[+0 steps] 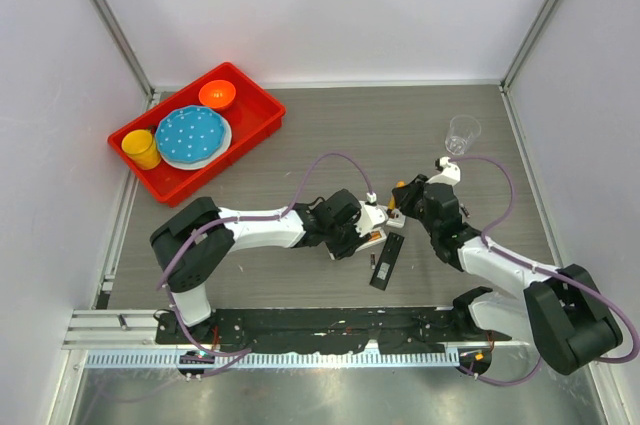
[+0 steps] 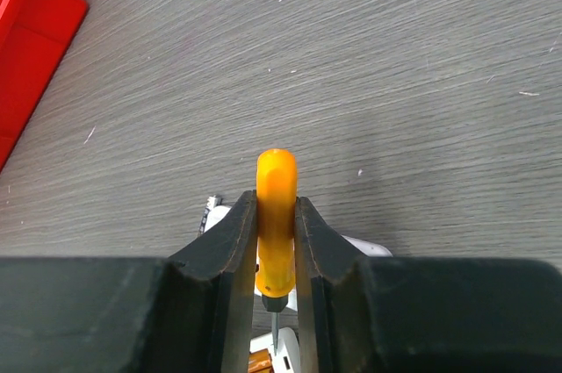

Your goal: Unload the batteries from the remote control

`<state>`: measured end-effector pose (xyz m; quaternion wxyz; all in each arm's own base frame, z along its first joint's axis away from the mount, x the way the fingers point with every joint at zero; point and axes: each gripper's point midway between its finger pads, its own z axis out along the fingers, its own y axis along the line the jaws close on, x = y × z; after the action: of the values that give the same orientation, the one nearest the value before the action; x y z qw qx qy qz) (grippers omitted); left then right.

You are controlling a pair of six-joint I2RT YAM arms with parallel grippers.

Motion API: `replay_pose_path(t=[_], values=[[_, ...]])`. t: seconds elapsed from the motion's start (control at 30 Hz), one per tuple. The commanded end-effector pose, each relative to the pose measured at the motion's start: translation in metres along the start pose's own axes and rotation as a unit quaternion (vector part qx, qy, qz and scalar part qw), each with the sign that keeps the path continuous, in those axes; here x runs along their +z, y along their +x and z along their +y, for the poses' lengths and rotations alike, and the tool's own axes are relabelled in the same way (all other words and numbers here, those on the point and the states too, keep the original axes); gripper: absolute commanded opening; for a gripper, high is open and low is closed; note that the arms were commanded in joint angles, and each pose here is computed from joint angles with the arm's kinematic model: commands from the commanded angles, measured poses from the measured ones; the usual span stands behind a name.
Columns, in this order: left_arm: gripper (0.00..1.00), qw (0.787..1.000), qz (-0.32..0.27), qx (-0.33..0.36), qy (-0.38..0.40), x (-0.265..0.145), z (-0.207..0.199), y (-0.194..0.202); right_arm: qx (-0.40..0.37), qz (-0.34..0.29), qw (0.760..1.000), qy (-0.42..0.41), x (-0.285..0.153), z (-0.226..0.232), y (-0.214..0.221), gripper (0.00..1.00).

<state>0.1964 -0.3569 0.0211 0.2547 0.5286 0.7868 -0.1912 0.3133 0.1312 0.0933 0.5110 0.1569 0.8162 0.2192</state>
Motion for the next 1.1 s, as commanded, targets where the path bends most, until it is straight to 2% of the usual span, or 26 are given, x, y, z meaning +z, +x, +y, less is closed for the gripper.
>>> replay_pose_path(t=[0.0, 0.7, 1.07], values=[[0.00, 0.999, 0.019, -0.003, 0.029, 0.005, -0.011, 0.009, -0.010, -0.029, 1.000, -0.002, 0.006, 0.008, -0.018, 0.01], [0.00, 0.999, 0.023, -0.004, 0.031, 0.007, -0.012, 0.010, -0.016, 0.005, 1.000, -0.008, 0.010, 0.013, 0.015, 0.01], [0.00, 0.999, 0.023, -0.004, 0.035, 0.007, -0.013, 0.009, 0.082, 0.016, 0.993, -0.079, 0.004, 0.038, 0.025, 0.01]])
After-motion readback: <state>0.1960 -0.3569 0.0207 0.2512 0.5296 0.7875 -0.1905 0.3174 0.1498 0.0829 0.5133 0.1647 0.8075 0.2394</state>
